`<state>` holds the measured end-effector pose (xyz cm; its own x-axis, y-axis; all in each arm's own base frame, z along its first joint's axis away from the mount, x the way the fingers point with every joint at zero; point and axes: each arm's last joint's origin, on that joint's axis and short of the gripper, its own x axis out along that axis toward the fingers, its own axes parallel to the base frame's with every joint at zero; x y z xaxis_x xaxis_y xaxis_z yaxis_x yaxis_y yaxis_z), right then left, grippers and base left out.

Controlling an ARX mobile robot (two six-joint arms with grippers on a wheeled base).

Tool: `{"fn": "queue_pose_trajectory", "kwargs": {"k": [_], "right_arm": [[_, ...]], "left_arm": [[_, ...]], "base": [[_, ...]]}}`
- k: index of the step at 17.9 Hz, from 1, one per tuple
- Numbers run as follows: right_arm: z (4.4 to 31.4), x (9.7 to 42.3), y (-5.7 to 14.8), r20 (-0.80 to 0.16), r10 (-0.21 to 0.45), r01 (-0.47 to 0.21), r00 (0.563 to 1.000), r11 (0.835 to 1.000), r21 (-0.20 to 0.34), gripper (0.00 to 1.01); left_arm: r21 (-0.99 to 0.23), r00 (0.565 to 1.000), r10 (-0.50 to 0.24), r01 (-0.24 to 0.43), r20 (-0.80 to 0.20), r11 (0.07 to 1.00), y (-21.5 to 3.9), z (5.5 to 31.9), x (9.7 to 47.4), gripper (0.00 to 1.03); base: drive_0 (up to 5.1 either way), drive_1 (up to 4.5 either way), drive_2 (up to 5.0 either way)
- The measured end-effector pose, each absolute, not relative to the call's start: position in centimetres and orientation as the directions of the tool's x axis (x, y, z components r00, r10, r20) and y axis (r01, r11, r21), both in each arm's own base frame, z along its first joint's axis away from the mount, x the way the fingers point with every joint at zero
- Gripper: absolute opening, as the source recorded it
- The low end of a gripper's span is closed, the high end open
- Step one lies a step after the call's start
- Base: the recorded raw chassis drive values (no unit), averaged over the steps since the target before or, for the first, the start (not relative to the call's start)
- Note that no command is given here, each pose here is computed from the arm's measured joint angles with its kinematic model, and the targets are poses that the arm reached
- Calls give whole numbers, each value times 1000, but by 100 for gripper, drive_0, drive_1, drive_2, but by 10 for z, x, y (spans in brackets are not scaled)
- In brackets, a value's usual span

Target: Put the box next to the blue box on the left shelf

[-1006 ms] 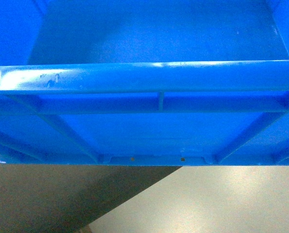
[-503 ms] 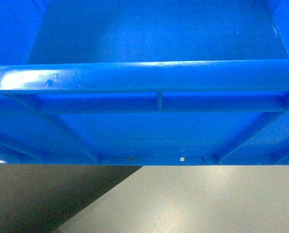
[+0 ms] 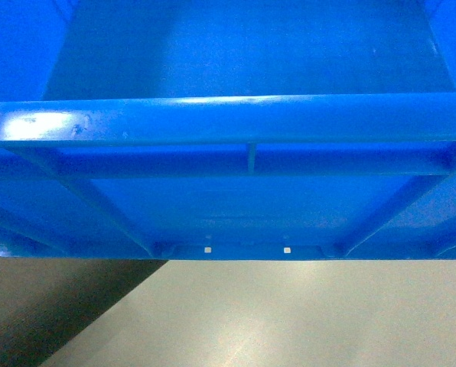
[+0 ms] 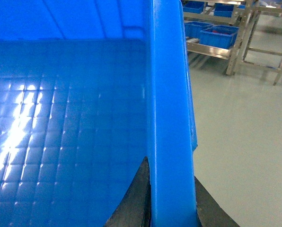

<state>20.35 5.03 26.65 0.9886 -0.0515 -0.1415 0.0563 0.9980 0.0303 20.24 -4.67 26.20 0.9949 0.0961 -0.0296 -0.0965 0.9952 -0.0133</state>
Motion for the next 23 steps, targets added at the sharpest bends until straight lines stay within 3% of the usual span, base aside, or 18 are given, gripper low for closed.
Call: {"fn": "queue_pose_trajectory", "kwargs": {"k": [23], "right_arm": [[267, 203, 50, -142, -51, 56, 989, 998, 29, 8]], "left_arm": [[-11, 995, 97, -97, -29, 995, -47, 262, 202, 18]], "base": [[-153, -153, -153]]}}
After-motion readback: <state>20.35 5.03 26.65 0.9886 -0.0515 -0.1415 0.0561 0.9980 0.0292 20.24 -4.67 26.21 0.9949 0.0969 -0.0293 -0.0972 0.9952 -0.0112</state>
